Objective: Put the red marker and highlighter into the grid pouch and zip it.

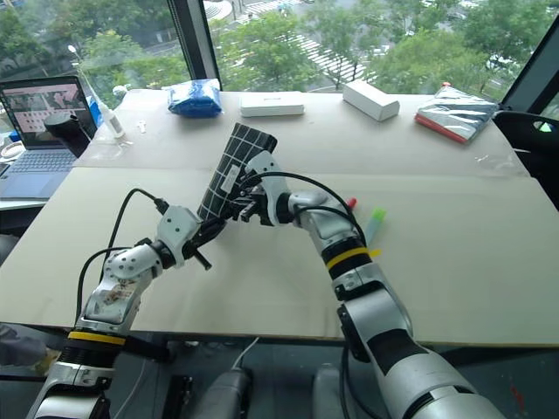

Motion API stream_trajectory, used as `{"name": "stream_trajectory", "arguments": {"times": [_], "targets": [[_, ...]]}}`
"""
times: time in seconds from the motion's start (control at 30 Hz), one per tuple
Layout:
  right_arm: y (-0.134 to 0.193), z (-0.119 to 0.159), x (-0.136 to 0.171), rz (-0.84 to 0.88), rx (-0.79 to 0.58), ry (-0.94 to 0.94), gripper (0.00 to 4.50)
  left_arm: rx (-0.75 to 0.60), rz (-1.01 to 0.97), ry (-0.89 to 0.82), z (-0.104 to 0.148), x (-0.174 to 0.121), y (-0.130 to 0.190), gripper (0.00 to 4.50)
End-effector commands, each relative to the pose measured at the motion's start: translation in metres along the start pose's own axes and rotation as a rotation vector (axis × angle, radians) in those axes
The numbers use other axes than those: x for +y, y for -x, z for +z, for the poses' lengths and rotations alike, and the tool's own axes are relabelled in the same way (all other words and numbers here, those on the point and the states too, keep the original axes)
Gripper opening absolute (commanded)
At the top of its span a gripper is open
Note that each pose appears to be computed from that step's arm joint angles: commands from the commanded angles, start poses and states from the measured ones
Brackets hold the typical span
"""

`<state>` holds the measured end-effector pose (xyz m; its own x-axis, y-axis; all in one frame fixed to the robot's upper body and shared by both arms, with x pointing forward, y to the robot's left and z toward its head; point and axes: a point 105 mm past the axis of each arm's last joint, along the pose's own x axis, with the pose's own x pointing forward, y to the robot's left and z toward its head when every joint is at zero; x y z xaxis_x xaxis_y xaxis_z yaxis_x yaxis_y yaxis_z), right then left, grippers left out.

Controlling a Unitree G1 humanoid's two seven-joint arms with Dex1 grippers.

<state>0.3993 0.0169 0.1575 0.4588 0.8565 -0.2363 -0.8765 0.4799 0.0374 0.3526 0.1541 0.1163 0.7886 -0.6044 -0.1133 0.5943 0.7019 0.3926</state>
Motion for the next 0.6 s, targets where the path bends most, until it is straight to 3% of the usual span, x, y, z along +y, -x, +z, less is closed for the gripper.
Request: {"name": "stream_trajectory", "arguments": {"times": [0.03,0.23,0.37,0.47,0.6], "targets": [[0.007,0.001,-0.004,-0.011,-0.016,0.019,0.03,-0.042,0.006,-0.023,0.007,0.001,0.003,0.00],[0.022,-0.013,-0.012,-0.003,0.000,-0.016,0.03,-0.039,0.011,-0.020,0.003,0.000,0.008,0.00],[0.023,-0.016,0.005,0.090,-0.016,-0.058,0.03,-0.040,0.009,-0.018,0.002,-0.001,0.009,0.00],[0.018,-0.019,0.026,0.159,-0.024,-0.080,0.83,-0.042,0.006,-0.019,0.003,-0.001,0.008,0.00],[0.013,-0.017,0.038,0.189,-0.052,-0.114,2.25,-0.047,0.003,-0.022,0.006,-0.001,0.005,0.00]]}}
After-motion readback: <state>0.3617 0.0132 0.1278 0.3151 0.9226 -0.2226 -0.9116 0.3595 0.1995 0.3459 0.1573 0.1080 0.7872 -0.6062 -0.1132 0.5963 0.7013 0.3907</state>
